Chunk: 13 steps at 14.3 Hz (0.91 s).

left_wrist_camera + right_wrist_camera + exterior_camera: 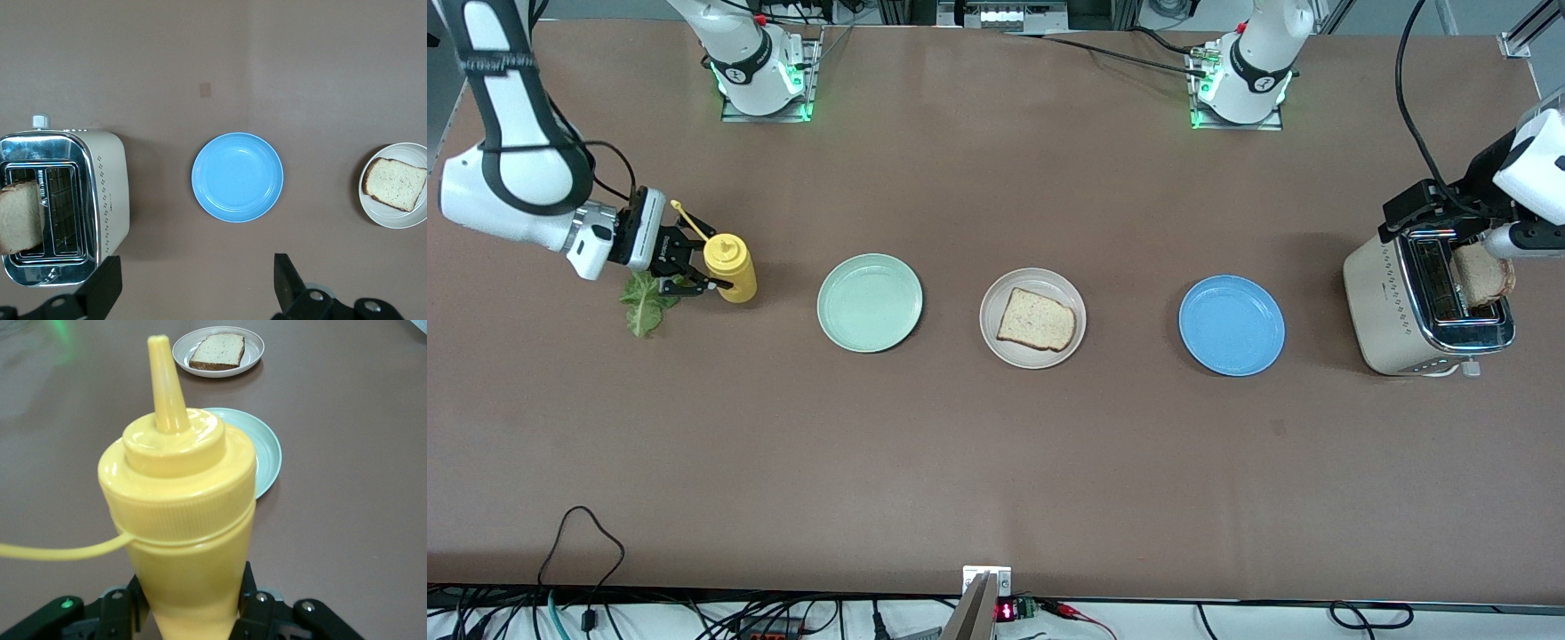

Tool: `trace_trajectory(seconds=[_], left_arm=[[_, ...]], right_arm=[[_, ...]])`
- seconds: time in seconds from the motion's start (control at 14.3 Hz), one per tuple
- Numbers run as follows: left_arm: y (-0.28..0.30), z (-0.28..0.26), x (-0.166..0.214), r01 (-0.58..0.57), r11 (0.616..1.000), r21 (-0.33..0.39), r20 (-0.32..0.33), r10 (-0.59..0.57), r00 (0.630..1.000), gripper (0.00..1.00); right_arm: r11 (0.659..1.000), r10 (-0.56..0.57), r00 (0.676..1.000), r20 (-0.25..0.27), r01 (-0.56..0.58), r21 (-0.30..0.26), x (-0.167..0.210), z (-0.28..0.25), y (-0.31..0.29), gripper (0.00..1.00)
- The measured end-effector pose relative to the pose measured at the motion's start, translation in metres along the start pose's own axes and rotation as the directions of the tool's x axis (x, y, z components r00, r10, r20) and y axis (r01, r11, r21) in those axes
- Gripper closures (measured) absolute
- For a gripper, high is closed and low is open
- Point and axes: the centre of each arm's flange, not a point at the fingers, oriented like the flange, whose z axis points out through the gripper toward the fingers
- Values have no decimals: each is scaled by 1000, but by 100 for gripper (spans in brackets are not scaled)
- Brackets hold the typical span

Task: Make sandwich in beige plate with both arms
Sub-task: 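Set the yellow bottle down and open the right gripper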

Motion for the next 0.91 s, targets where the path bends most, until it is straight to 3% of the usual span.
trace_trajectory(seconds=[0.28,0.91], left_arm=[[0,0,0,0,1000,0,0,0,1000,0],[0,0,1,0,1000,0,-5,0,1000,0]], right_arm=[[1000,-19,997,-79,18,-13,-39,20,-6,46],[1000,15,992,-129,-15,0,-66,35,-14,53]])
